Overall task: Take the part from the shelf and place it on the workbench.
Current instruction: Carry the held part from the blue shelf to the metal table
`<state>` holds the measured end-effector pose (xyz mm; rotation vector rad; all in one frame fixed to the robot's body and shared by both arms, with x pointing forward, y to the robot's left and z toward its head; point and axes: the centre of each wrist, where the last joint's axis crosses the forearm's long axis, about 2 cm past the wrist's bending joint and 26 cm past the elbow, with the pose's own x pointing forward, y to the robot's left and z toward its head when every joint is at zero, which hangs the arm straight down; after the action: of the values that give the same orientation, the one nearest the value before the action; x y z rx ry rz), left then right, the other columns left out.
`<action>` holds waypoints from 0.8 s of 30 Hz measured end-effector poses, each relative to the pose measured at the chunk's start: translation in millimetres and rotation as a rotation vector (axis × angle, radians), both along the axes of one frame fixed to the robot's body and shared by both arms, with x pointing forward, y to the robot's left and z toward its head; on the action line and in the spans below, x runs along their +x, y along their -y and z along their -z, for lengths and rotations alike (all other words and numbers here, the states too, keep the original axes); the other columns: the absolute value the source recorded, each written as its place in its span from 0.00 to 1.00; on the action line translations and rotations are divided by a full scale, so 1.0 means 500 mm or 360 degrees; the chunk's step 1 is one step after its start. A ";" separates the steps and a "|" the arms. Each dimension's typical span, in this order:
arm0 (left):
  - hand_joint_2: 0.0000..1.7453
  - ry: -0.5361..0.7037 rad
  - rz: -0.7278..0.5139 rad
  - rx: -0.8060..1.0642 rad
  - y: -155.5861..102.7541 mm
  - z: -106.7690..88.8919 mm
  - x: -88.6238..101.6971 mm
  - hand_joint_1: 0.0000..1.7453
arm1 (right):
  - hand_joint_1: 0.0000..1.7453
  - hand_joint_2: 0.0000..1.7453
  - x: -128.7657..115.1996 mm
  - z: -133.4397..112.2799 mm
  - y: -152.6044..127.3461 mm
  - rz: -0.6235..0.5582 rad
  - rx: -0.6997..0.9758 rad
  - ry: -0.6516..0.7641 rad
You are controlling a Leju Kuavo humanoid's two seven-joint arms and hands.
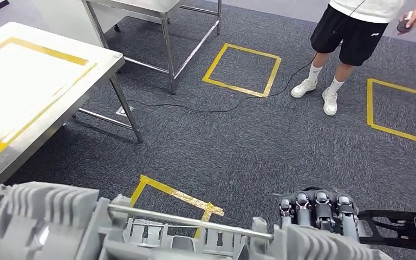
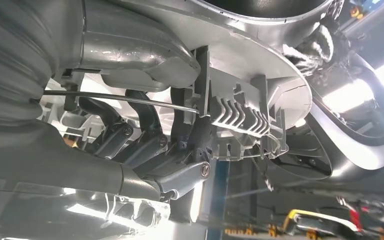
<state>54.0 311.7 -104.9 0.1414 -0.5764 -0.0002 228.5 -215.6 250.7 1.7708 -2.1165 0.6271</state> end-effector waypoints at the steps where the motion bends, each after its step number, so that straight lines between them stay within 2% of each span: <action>1: 1.00 0.0003 0.0001 -0.0001 0.001 0.000 0.002 0.00 | 1.00 1.00 0.000 0.000 0.001 0.0002 -0.0001 0.0000; 24: 1.00 0.0002 0.0001 0.0008 0.002 0.000 0.001 0.00 | 1.00 1.00 0.003 -0.002 -0.001 -0.0004 0.0012 0.0000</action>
<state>54.5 310.9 -104.9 0.1459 -0.5775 -0.0019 229.8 -215.0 251.5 1.7782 -2.1198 0.6205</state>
